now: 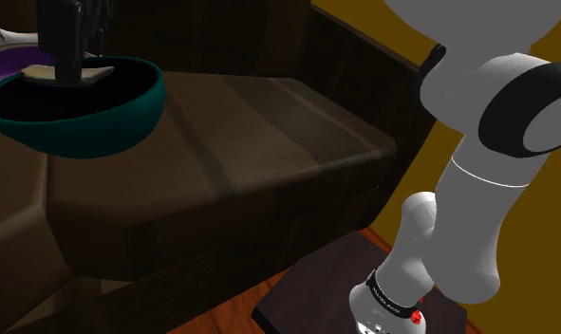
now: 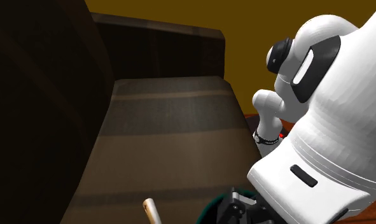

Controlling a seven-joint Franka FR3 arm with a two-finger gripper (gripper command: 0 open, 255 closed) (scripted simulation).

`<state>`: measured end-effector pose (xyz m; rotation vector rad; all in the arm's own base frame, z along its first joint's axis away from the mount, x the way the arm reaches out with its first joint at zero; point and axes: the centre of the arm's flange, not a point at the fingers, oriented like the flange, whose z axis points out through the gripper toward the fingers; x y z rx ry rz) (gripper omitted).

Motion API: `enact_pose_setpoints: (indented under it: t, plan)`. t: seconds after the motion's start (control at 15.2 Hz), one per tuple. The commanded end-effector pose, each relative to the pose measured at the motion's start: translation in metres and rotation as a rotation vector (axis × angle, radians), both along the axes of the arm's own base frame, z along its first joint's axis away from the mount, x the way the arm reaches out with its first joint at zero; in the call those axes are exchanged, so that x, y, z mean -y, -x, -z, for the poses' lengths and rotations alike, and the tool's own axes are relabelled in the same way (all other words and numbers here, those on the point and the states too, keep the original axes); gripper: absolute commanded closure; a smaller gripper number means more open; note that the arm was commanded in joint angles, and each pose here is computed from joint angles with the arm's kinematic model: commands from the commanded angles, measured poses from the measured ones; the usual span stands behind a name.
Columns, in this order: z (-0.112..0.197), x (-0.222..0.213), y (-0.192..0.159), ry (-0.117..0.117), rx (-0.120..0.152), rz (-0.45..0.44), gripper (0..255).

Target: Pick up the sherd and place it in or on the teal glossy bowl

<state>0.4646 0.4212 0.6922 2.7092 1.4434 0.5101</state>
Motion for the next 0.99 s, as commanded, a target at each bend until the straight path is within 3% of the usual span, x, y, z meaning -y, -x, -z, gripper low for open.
enact_pose_setpoints:
  t: [0.0,0.13,0.4,0.92]
  plan:
    - [0.002,0.000,-0.001,0.003,-0.003,0.001,0]
    - [0.000,-0.002,-0.003,0.003,-0.003,0.001,0]
    - [-0.047,0.004,0.012,0.003,-0.003,0.001,0]
    - [-0.047,0.004,0.012,0.003,-0.003,0.001,0]
